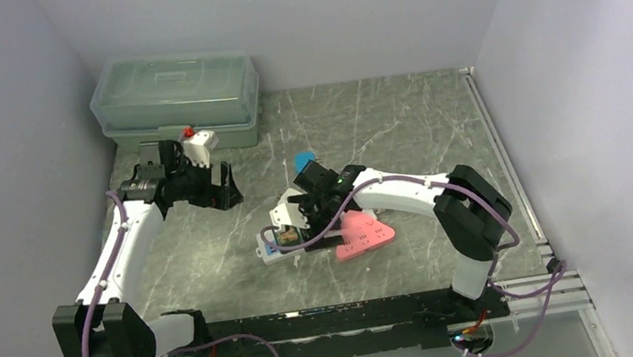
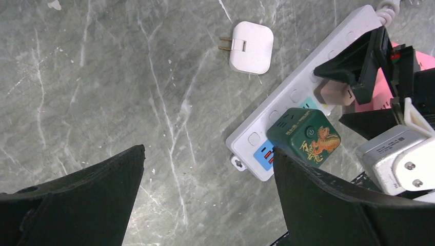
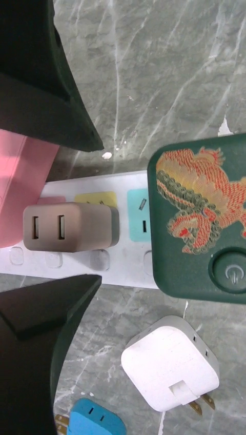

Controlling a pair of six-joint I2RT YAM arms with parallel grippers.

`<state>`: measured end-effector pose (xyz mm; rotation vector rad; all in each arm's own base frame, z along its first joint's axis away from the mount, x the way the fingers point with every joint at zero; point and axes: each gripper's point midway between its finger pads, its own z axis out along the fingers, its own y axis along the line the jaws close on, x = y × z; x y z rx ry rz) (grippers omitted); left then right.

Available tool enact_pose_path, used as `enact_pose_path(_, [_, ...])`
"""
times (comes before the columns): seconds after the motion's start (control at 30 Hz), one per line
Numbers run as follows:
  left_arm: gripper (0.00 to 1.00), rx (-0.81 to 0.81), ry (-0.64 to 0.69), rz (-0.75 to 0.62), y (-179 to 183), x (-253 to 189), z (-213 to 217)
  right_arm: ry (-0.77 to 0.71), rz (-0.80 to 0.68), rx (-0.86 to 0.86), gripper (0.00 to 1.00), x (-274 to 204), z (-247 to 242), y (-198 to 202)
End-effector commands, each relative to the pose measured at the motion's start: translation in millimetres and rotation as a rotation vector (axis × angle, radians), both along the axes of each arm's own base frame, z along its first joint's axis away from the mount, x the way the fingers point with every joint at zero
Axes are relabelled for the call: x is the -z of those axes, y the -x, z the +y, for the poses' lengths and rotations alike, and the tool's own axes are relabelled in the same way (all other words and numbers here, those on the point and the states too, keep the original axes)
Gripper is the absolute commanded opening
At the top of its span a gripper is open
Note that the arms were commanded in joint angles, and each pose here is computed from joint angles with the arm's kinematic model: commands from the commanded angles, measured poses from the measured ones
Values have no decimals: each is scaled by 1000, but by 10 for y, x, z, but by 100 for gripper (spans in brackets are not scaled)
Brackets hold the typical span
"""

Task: Insert the plug
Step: Insert the plug into the socket, then pick up the plug from the center of the board.

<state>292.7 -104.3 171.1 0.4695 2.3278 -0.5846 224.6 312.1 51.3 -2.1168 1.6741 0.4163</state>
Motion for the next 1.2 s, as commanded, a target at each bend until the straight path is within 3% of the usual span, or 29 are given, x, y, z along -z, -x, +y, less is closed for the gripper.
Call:
enact_pose_path(0.0, [100, 31, 11, -37, -67, -169, -33, -72, -27, 6, 99, -344, 139, -78])
enact_pose_path(0.27, [100, 53, 32, -38, -123, -270, -83, -276, -153, 83, 100, -1152, 294, -349])
enact_pose_path(0.33, [100, 60, 30, -46, -149, -298, -84, -377, -172, 201, 100, -1449, 314, -509])
enact_pose_path(0.47, [100, 90, 15, -73, -210, -380, -87, -623, -210, 683, 100, -1967, 152, -1079])
enact_pose_path(0.7, [100, 125, -5, -74, -296, -431, -80, -638, -67, 1134, 100, -1708, -217, -1903])
enact_pose_path(0.87, [100, 137, -16, -28, -315, -294, -62, -629, -99, 1258, 100, -1435, -121, -2185])
enact_pose_path(1.0, [100, 129, -17, -16, -332, -226, -30, -556, -151, 1231, 100, -1241, 150, -2183])
enact_pose_path(1.17, [100, 126, -21, -22, -323, -236, -1, -514, -116, 1097, 100, -1002, 549, -1838])
